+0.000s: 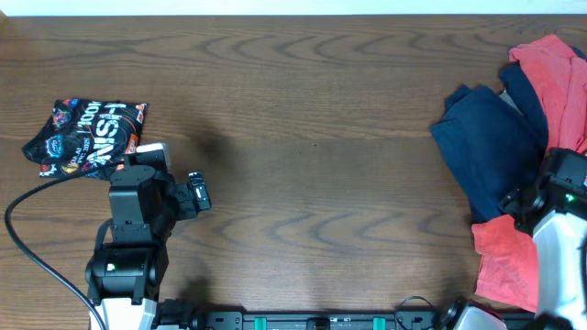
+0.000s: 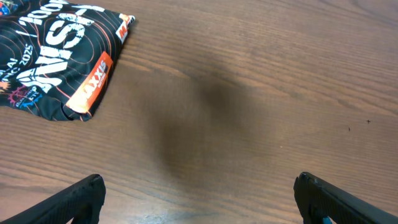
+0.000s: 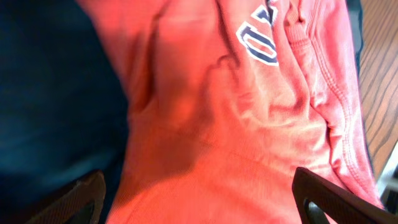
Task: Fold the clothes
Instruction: 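Grasp the red t-shirt from the pile with the right gripper and drag it left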
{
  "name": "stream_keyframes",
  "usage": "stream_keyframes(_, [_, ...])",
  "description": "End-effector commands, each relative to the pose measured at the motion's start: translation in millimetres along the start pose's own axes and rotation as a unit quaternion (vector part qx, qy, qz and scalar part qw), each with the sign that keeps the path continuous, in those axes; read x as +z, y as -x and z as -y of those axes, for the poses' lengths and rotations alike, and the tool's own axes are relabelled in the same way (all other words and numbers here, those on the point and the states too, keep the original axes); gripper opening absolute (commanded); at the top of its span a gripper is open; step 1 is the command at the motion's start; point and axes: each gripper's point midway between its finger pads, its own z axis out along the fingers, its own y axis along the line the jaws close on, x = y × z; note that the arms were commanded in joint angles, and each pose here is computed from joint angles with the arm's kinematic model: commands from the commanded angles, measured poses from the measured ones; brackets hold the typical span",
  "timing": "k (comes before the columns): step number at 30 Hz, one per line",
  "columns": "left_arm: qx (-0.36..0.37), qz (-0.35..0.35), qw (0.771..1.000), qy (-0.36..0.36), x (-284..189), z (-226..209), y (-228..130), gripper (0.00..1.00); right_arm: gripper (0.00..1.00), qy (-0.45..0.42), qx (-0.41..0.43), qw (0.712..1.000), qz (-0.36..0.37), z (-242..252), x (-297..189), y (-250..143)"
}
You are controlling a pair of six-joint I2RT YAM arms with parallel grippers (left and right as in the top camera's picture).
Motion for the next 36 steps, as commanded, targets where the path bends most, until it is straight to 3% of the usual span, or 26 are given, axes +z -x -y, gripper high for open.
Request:
stream_keyframes(1, [0.005, 0.011, 1.000, 0.001, -4.5, 1.0, 8.1, 0.98, 0.94, 0.008, 0.027, 0.999, -0.027, -4.4, 15.5, -1.5])
stream_keyframes(5, [0.005, 0.011, 1.000, 0.001, -4.5, 1.0, 8.1, 0.98, 0.94, 0.008, 0.022, 0.999, -0.042, -13.2, 32.6, -3.7])
stream_keyframes(8, [0.005, 0.011, 1.000, 0.001, -4.5, 1.0, 8.1, 0.98, 0.86, 0.018, 0.019, 0.998, -0.054, -20.5, 40.0, -7.2])
stream_keyframes(9, [0.005, 0.011, 1.000, 0.001, -4.5, 1.0, 8.1, 0.98, 0.77, 0.019, 0.018, 0.998, -0.057, -21.5, 41.8, -8.2])
stream_keyframes(10, [0.005, 0.011, 1.000, 0.001, -4.5, 1.0, 8.1, 0.98, 0.61, 0.018, 0.018, 0.998, -0.059, -21.4, 42.6, -9.1])
stream_keyframes(12, [0.005, 0.011, 1.000, 0.001, -4.5, 1.0, 8.1, 0.98, 0.21, 0.013, 0.011, 0.998, -0.065, -19.0, 41.8, -12.0])
stream_keyframes(14, [0.005, 0.011, 1.000, 0.001, -4.5, 1.0, 8.1, 0.98, 0.04, 0.006, 0.011, 0.998, -0.062, -15.2, 39.1, -11.4])
stream_keyframes(20, [0.005, 0.011, 1.000, 0.001, -4.5, 1.0, 8.2, 0.98, 0.01, 0.031, 0.026, 0.999, -0.019, -13.5, -1.7, 22.1])
stream_keyframes(23, [0.005, 0.011, 1.000, 0.001, -4.5, 1.0, 8.2, 0.98, 0.01, 0.150, -0.011, 0.989, -0.008, -46.9, -42.3, 39.5])
stream_keyframes(25, [0.005, 0.011, 1.000, 0.001, -4.5, 1.0, 8.2, 0.98, 0.01, 0.282, -0.090, 0.955, 0.010, -87.1, -83.4, 43.2])
stream_keyframes(29, [0.005, 0.011, 1.000, 0.001, -4.4, 1.0, 8.1, 0.98, 0.01, 0.494, -0.210, 0.844, 0.012, -150.6, -168.9, 7.9])
stream_keyframes(31, [0.005, 0.011, 1.000, 0.001, -4.4, 1.0, 8.1, 0.98, 0.01, 0.531, -0.253, 0.808, -0.013, -169.8, -191.3, -22.9])
stream_keyframes(36, [0.005, 0.010, 1.000, 0.001, -4.2, 1.0, 8.0, 0.98, 0.01, 0.534, -0.376, 0.755, -0.060, -202.4, -206.4, -106.0])
